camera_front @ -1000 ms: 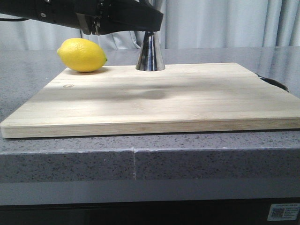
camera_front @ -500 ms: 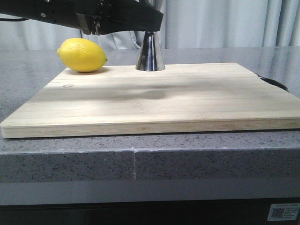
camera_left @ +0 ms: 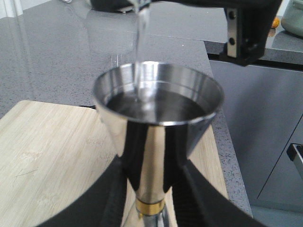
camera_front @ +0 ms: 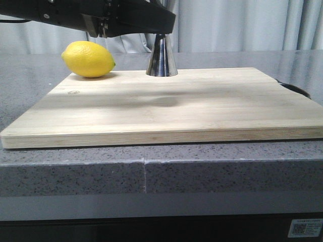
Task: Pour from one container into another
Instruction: 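Keep tilting the beaker to pour liquid into the jigger, then tilt the emptied beaker upright with the right gripper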
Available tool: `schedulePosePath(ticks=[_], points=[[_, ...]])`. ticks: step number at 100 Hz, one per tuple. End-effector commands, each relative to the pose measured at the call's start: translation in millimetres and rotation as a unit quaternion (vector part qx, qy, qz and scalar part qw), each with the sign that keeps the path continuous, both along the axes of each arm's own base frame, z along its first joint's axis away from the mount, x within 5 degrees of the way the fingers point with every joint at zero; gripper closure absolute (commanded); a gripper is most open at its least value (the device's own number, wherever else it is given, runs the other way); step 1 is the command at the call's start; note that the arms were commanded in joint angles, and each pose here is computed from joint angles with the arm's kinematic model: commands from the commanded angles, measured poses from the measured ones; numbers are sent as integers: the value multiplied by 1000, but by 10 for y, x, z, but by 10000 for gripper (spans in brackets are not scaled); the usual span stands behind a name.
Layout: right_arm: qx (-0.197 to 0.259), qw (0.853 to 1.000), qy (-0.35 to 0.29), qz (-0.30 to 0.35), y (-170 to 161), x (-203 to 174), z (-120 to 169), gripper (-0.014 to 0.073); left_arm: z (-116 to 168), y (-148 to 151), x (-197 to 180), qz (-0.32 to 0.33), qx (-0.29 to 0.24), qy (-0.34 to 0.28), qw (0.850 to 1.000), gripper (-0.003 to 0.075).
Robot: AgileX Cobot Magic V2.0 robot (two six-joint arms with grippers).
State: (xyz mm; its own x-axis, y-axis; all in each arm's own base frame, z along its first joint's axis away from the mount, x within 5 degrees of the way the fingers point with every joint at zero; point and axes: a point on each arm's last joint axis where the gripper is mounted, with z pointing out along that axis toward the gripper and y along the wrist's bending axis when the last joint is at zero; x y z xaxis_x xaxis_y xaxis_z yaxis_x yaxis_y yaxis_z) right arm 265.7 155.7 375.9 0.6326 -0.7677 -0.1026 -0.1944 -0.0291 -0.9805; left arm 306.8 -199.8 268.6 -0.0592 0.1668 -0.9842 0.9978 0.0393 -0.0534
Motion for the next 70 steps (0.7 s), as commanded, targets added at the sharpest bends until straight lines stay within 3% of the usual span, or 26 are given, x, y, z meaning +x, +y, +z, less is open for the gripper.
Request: schedulePosePath(ticks=[1,70], points=[[16,999,-30,-3,-31,-58,217,432,324,-26,-97,-32,-69,-17,997,531],[4,999,-36,-2,-33,-58,212,432,324,-26,-97,-32,-69,-17,997,531]])
